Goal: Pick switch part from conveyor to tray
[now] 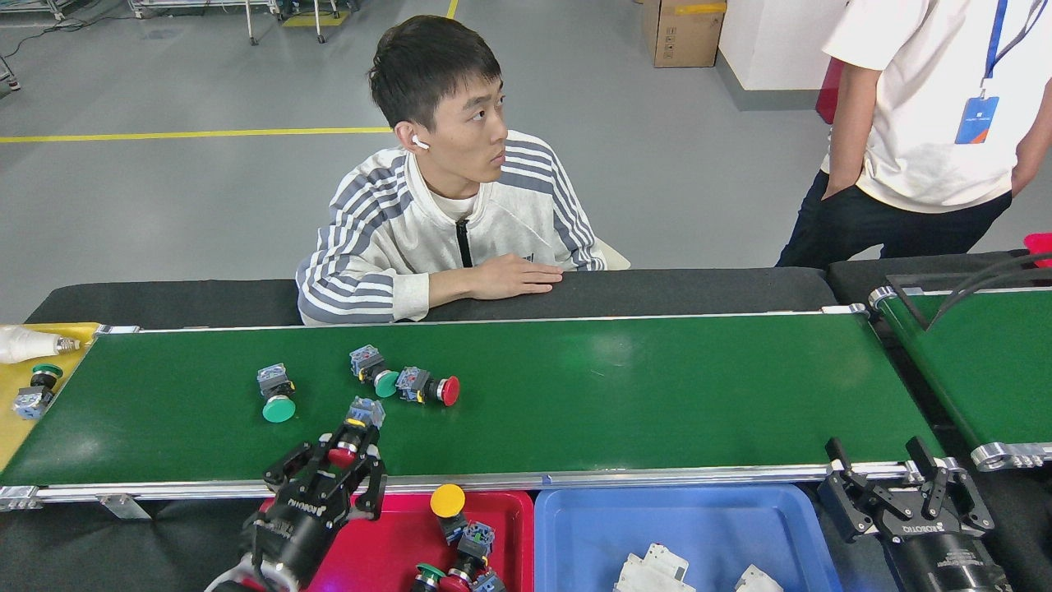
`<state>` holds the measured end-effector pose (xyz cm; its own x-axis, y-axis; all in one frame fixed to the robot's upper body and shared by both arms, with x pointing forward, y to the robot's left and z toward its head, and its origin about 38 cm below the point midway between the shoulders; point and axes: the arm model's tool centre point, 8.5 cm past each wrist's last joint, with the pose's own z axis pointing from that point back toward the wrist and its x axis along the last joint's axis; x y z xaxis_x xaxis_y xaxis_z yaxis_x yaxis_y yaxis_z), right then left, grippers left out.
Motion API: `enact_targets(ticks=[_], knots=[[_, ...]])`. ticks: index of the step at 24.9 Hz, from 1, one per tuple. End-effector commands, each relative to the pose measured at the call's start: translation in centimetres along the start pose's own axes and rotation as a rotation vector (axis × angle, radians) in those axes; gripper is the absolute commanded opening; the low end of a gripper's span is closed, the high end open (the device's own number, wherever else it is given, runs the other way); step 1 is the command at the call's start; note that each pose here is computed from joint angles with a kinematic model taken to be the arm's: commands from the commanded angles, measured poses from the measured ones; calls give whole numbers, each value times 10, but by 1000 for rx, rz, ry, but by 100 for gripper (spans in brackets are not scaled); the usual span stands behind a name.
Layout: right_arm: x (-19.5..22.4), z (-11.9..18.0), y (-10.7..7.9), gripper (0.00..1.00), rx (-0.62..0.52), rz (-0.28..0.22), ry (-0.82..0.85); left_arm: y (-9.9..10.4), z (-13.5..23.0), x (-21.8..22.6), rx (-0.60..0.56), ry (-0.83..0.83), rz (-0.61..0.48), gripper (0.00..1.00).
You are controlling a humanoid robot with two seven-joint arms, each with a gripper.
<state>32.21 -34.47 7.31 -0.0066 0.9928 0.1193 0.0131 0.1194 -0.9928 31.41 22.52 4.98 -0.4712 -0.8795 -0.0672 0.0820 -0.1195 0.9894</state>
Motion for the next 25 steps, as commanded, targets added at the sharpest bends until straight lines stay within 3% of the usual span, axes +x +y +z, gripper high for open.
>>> enact_targets(ticks=[1,2,8,14,20,25], knots=[[-1,-2,-6,100,-16,9,-1,4,11,15,15,-92,-5,84],[-1,-1,-6,100,-15,7,-1,1,15,17,9,-83,1,100],[-2,4,-1,100,2,9,2,-3,22,7,-2,-9,12,100],[0,11,5,100,30,12,-13,-5,47,-68,-18,480,2,100],[4,12,4,100,29,12,-37,-15,66,-105,-53,575,-3,100],[4,12,4,100,28,12,-37,-5,33,-152,-54,604,-19,100]])
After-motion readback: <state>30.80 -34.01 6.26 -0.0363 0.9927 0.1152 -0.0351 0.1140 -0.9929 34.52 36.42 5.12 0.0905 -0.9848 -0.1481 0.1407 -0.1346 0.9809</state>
